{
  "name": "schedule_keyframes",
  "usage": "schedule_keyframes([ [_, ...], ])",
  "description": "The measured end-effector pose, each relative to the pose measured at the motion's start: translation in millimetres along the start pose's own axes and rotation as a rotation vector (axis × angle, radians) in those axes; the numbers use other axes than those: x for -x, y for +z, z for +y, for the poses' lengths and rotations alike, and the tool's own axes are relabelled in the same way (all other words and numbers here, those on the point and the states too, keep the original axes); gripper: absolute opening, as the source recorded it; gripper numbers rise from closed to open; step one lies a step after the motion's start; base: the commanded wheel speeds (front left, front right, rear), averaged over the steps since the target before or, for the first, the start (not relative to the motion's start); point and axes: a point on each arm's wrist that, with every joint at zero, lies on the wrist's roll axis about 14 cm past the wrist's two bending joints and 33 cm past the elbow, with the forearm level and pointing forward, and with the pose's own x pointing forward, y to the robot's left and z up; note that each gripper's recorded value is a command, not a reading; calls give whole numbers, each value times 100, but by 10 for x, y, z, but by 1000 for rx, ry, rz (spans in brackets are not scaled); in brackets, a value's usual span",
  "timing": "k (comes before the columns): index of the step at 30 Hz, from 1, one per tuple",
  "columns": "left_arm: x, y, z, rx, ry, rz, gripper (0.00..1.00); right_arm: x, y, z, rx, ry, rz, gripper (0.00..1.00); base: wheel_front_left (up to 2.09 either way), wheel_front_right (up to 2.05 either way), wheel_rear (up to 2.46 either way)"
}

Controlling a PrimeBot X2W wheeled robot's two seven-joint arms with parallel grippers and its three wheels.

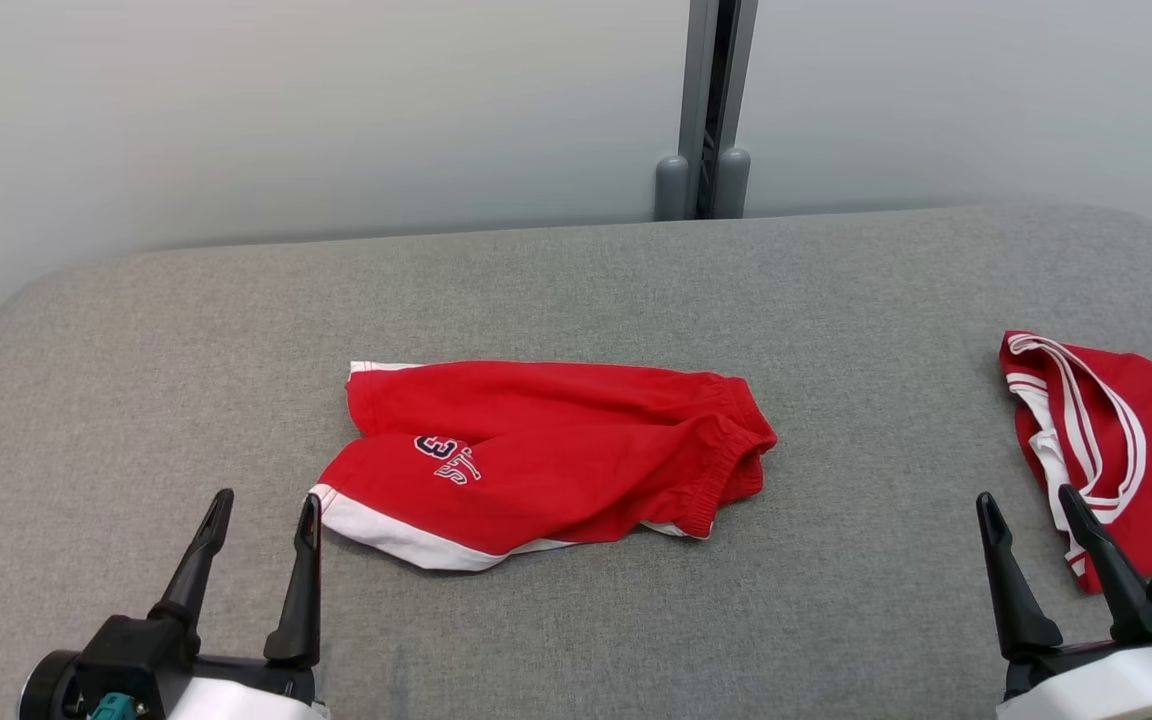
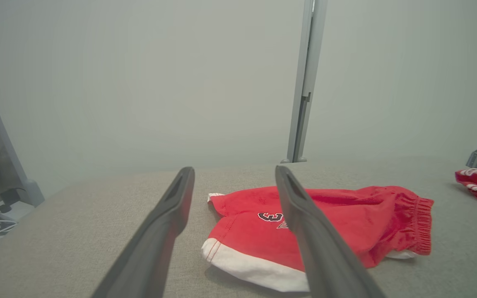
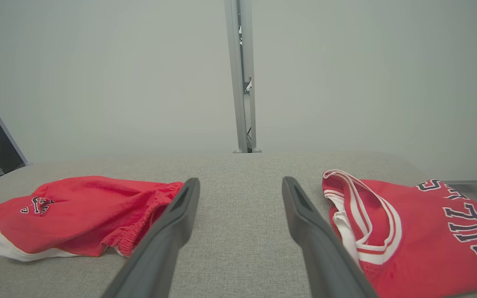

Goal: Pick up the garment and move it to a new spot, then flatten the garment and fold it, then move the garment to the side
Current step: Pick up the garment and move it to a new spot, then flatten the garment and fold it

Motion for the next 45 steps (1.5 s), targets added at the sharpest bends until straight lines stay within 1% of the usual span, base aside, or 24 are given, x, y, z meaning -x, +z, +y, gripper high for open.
schedule_keyframes([
  [16,28,-22,-53,9,-14,19,100,43,65,7,-3,-3,-11,100,0,0,0],
  [33,10,-23,-52,10,-13,16,100,12,34,41,-16,6,-3,100,0,0,0],
  [40,-2,-15,-36,11,-7,12,100,-43,8,107,-18,29,5,100,0,0,0],
  [43,-16,-18,-27,12,-4,12,100,-93,-42,201,-18,67,23,100,0,0,0],
  [45,-54,-3,-29,12,-5,5,100,-144,-150,302,-15,106,66,100,0,0,0],
])
